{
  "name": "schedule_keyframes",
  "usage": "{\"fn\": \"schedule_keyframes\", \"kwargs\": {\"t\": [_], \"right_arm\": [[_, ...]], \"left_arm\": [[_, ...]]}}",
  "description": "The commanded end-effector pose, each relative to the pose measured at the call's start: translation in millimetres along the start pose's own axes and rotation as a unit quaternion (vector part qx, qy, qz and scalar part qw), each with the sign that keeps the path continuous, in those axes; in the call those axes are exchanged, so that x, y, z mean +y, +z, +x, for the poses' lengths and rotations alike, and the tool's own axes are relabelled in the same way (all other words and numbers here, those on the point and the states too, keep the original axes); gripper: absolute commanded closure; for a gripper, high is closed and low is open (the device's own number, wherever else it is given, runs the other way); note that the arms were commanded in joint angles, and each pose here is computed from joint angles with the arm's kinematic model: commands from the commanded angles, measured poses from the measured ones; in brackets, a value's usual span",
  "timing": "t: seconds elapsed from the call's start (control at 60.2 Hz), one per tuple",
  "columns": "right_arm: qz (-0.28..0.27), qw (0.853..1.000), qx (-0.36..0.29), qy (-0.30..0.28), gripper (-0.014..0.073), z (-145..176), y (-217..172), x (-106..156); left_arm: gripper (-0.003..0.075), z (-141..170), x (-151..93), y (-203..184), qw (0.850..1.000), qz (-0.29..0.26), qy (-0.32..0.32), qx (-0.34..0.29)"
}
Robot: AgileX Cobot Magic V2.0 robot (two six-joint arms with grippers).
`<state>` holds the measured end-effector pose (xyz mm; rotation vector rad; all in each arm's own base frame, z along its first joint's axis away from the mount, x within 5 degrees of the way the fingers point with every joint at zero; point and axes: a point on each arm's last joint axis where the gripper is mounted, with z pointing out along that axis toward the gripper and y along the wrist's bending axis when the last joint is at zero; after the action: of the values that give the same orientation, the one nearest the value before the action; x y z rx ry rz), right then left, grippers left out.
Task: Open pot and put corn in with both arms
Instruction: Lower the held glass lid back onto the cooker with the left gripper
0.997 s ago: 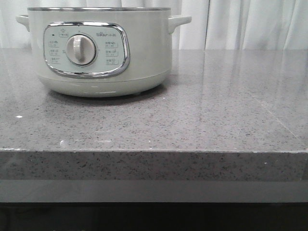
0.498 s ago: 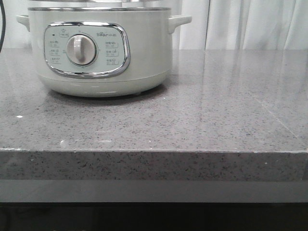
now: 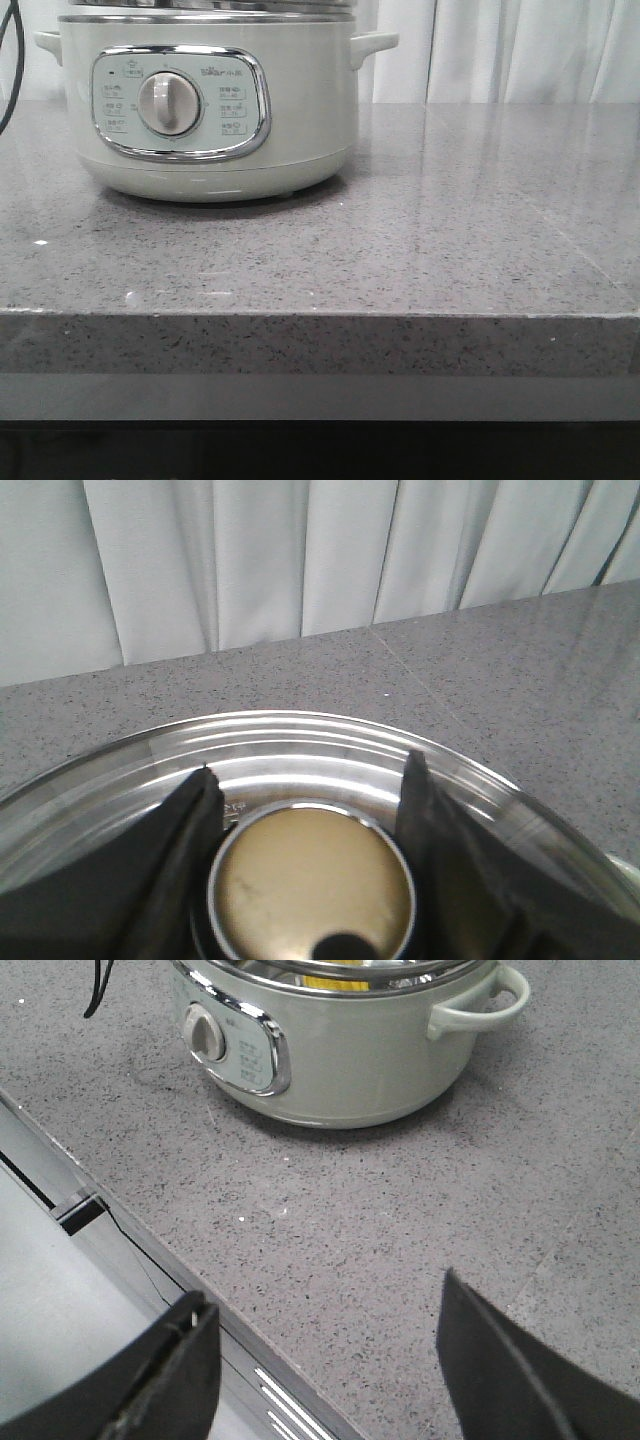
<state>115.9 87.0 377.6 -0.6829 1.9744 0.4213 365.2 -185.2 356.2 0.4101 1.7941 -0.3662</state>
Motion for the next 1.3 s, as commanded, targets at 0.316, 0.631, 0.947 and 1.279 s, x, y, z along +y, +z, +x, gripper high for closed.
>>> {"fn": "schedule_keyframes", "kwargs": {"t": [0.316,0.631,0.947,1.279], "right_arm": [[0.007,0.999,-0.052,-0.008,0.0106,-13.7,-6.8,-1.1],[0.007,0.999,-0.052,-0.008,0.0106,-13.7,-6.8,-1.1],[0.007,0.999,-0.052,-0.008,0.0106,-13.7,-6.8,-1.1],[0.007,0.999,-0.052,-0.008,0.0106,-13.7,-6.8,-1.1]], "left_arm": [[0.0532,-39.7,-0.1,-23.5,0.996,-0.007,0.022,-0.081],[0.0532,-38.5,-0.5,-23.3,0.997,-0.003,0.004,-0.074],[0.0531,-35.4,-1.3,-22.9,0.998,0.002,-0.015,-0.058],[0.0217,-35.4,-1.3,-22.9,0.998,0.002,-0.015,-0.057]]}}
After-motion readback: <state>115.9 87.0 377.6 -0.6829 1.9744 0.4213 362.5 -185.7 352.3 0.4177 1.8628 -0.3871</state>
